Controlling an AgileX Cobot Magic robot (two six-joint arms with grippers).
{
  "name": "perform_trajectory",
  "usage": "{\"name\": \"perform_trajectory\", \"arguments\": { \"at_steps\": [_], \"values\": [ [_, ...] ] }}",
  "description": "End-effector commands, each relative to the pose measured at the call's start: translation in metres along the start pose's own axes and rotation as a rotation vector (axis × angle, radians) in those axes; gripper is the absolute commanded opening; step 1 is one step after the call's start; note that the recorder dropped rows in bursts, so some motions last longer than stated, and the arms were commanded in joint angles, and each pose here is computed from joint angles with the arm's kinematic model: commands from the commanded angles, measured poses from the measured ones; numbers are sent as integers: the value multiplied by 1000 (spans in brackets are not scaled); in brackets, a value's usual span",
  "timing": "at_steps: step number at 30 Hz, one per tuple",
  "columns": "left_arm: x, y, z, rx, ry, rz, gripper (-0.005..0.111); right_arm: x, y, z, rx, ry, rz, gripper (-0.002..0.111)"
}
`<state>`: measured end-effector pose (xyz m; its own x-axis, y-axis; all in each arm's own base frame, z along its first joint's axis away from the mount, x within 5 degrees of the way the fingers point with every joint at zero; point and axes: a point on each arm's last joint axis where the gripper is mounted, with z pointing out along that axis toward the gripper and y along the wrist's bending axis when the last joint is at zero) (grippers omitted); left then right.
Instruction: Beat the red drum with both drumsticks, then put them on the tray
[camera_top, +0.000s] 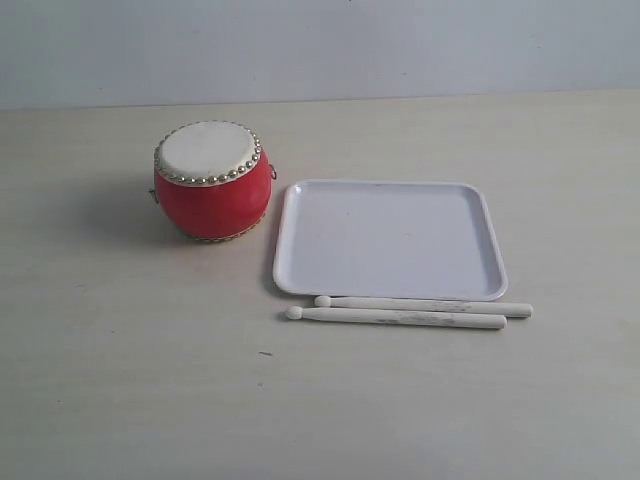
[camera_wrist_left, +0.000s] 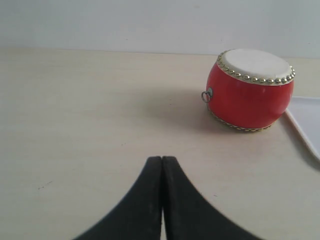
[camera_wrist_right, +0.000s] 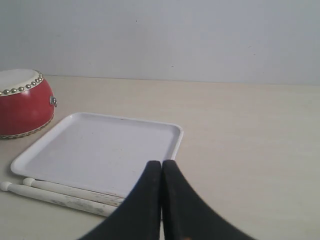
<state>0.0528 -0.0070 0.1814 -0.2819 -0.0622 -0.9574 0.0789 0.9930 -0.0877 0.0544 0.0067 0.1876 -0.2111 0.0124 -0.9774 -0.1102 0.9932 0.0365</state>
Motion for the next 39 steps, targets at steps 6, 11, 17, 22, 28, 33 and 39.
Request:
{"name": "perform_trajectory", "arguments": {
  "at_steps": [6, 11, 17, 22, 28, 33, 39],
  "values": [
    [0, 0, 0, -2, -9, -9, 0, 0, 0, 0, 4, -13, 1, 0],
    [0, 0, 0, -6, -14, 30, 0, 0, 0, 0, 4, -13, 1, 0],
    [0, 0, 0, -6, -14, 28, 0, 0, 0, 0, 4, -13, 1, 0],
    [0, 0, 0, -6, -14, 28, 0, 0, 0, 0, 4, -13, 1, 0],
    [0, 0, 0, -6, -14, 28, 0, 0, 0, 0, 4, -13, 1, 0],
    [0, 0, 0, -6, -14, 28, 0, 0, 0, 0, 4, -13, 1, 0],
    [-5, 1, 0, -10, -65, 99, 0, 0, 0, 0, 4, -13, 0, 0]
  ]
}}
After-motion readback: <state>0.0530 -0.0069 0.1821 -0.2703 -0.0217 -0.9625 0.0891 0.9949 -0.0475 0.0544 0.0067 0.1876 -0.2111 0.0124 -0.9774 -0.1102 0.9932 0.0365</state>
